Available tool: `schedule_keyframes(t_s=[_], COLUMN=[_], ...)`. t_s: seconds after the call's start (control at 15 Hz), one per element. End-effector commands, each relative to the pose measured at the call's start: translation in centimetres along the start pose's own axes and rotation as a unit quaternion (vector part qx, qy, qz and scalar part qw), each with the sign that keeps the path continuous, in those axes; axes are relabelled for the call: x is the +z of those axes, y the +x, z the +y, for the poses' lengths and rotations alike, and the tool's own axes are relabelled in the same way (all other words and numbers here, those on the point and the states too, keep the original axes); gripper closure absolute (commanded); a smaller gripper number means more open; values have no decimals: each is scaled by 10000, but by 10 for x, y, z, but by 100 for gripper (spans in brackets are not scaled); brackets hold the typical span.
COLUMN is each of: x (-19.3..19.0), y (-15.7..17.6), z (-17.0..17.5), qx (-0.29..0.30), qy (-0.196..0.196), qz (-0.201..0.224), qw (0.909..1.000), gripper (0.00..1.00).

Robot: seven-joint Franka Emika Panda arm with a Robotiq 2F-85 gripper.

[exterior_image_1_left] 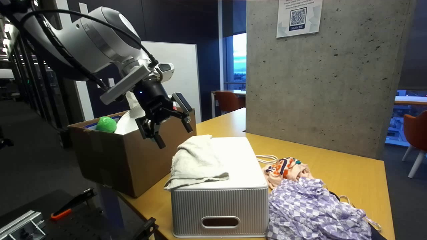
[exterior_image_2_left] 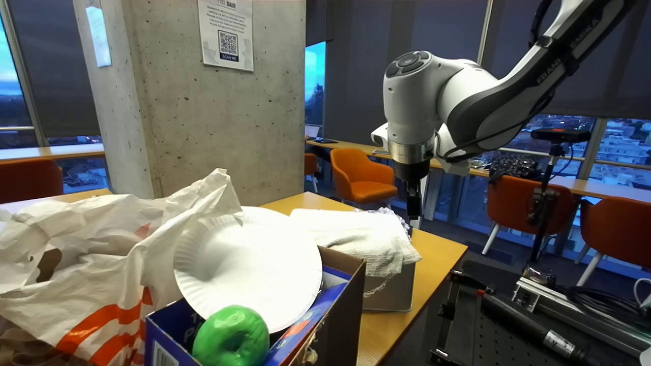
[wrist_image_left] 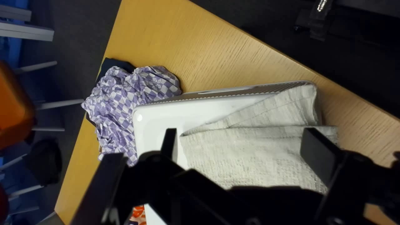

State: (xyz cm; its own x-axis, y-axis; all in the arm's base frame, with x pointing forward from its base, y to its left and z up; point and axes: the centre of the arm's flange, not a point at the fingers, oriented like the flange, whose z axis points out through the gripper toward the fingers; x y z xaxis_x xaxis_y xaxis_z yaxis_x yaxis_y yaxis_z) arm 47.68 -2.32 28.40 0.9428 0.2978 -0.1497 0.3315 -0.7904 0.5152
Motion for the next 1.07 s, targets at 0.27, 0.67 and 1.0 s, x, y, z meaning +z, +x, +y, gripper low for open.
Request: schedule_keyframes(t_s=[0.27, 0.67, 1.0], x=[-14, -19, 10], y=[-8, -10, -15], z=[-10, -66, -101], qx=[-239, -774, -1116], qy=[-30, -108, -106], qz=[154, 215, 28], qw=[9996, 9967, 9937], gripper=[0, 0, 0])
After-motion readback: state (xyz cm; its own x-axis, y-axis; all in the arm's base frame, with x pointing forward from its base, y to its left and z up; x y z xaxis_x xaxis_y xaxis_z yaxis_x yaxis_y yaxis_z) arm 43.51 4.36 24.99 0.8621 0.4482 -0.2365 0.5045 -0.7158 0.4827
